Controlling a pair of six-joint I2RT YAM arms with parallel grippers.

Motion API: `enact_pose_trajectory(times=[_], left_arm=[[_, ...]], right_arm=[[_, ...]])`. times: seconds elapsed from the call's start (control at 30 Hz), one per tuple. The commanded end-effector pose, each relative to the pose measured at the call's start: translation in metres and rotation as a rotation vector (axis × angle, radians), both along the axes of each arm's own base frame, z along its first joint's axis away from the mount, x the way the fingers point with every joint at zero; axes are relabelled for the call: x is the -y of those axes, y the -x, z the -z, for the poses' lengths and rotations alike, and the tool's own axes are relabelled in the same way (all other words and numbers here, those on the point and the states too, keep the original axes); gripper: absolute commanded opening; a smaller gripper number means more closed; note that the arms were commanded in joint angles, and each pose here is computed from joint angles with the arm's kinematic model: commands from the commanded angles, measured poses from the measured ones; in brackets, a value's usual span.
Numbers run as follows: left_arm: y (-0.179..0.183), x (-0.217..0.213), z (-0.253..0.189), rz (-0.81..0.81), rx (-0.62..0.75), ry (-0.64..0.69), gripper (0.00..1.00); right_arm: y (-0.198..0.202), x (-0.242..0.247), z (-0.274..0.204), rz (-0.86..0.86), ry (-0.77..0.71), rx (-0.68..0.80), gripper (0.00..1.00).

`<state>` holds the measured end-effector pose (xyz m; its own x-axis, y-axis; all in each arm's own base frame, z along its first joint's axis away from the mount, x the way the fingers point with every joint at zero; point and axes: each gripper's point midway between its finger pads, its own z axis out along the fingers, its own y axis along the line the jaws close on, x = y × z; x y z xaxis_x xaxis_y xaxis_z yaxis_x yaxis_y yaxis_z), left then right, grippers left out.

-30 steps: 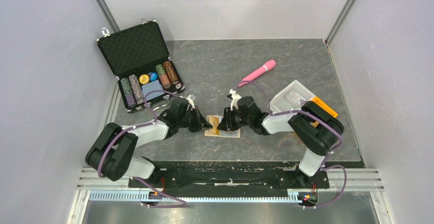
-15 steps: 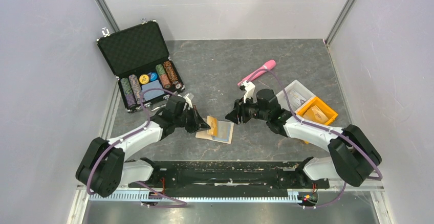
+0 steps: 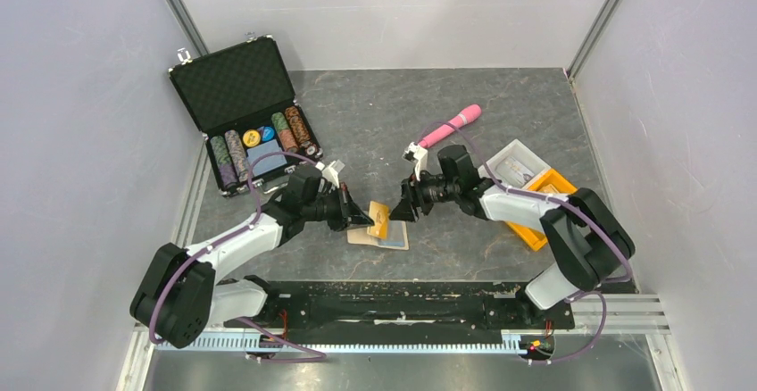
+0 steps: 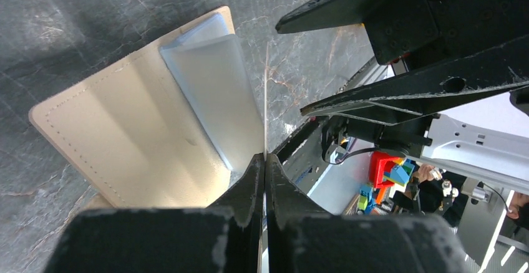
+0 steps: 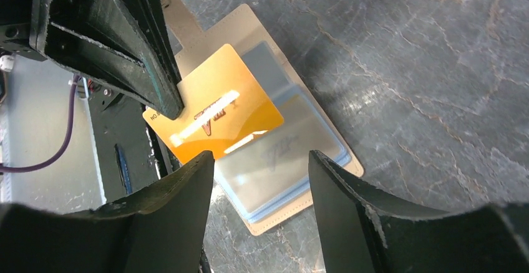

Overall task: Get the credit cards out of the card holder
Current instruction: Pick up the credit card from the card holder.

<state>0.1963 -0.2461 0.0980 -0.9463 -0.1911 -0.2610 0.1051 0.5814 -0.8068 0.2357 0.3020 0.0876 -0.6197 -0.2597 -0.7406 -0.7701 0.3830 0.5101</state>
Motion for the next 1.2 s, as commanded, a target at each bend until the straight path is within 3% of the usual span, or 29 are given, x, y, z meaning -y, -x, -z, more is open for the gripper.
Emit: enact_pose_trajectory(times=[0.0,0.5,0.6,0.73,0.83,0.9,0.97,1.0,1.17], left_arm=[[0.001,0.008,-0.015,0.059,0.072,0.064,0.02],[0.002,0.011,-0.006,0.075,0.056,0.051,0.02],[0.002,0.011,-0.006,0.078,0.056,0.050,0.02],[0.002,0.011,-0.004,0.077,0.049,0.047,0.02],[0.002,0.011,-0.002,0.077,0.047,0.042,0.02],[0.001,0.010,0.000,0.074,0.039,0.035,0.02],[0.000,0.010,0.003,0.070,0.030,0.020,0.08],[-0.001,0.009,0.004,0.064,0.026,0.011,0.12],[-0.004,0.003,0.011,0.039,0.003,-0.054,0.41]], right_arm=[[-0.003,-0.013,-0.017,-0.118,-0.058,0.037,0.61],[-0.011,-0.030,-0.020,-0.214,-0.095,0.007,0.55],[-0.007,-0.032,-0.018,-0.241,-0.106,-0.005,0.47],[-0.001,-0.032,-0.015,-0.263,-0.112,-0.016,0.28],[0.005,-0.030,-0.015,-0.287,-0.122,-0.021,0.25],[0.007,-0.029,-0.015,-0.285,-0.119,-0.022,0.16],[0.007,-0.028,-0.016,-0.278,-0.120,-0.024,0.02],[0.008,-0.028,-0.017,-0.275,-0.122,-0.028,0.00],[0.002,-0.029,-0.023,-0.204,-0.139,-0.044,0.00]])
